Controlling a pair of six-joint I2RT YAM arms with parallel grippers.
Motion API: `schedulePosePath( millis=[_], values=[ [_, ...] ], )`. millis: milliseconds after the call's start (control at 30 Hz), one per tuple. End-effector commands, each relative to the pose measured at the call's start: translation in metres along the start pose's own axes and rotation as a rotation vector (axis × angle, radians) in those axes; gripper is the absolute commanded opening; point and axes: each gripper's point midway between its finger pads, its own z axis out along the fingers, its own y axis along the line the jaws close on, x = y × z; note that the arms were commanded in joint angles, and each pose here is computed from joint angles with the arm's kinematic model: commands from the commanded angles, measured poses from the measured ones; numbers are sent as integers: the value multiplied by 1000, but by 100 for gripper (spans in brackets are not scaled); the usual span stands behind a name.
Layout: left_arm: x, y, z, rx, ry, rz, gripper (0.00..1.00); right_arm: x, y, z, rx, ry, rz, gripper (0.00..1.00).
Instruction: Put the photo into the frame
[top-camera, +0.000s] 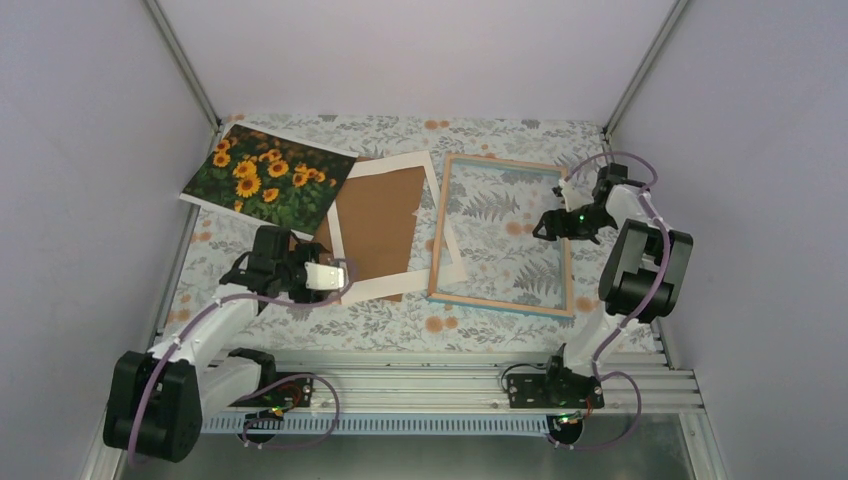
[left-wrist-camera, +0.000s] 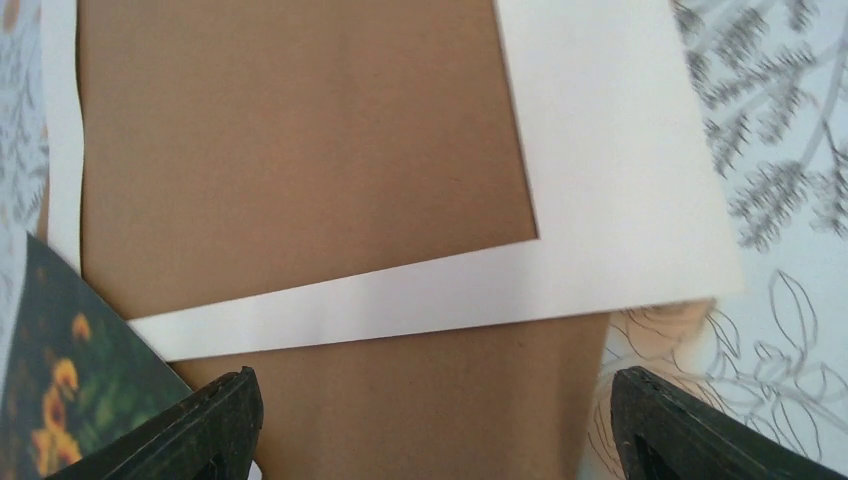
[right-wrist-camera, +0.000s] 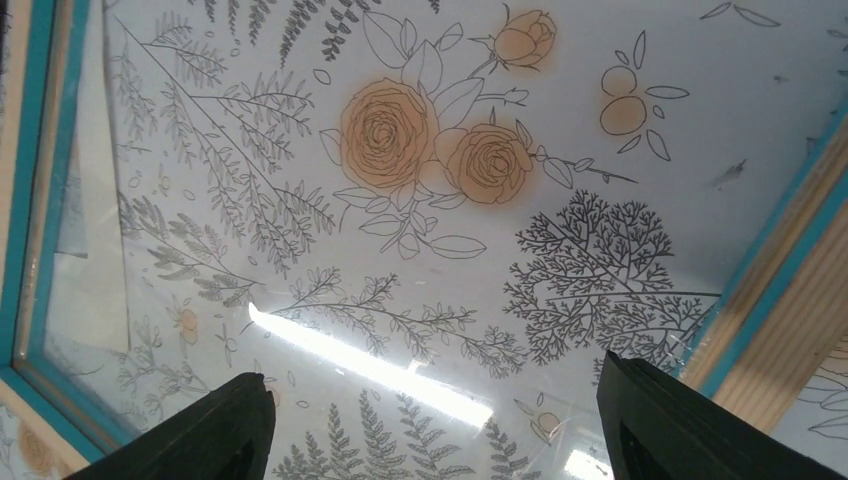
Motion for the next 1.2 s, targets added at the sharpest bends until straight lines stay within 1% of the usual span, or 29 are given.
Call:
schedulePosePath(
  millis=[0,100,233,367,600,667,800,900,1000,1167],
  values=[
    [-1,-18,-3,20,-35,291,87,-12,13,-17,-11,-52,-40,80],
    [5,-31,-1,25,-38,390,87,-13,16,-21,-13,-60,-39,80],
    [8,-42,6,1,-44,480,85,-13,18,-24,-8,-71,-36,80],
    [6,-49,15,-52,-47,565,79,-8,17,-22,0,-60,-28,80],
    [4,-72,33,-122,-55,714,72,-10,16,-26,10,-59,-16,81],
    [3,-73,34,-151,-63,749,68,-11,16,-28,14,-59,-14,81],
    [-8,-68,31,-205,-104,763,56,-11,15,-28,17,-55,-11,81],
    [-20,-60,28,-234,-141,754,43,-10,16,-27,10,-51,-2,81],
    [-31,-54,26,-246,-173,739,33,-9,15,-26,14,-47,-1,81],
    [-48,-48,22,-230,-214,719,13,-7,13,-24,26,-43,-2,81]
  ],
)
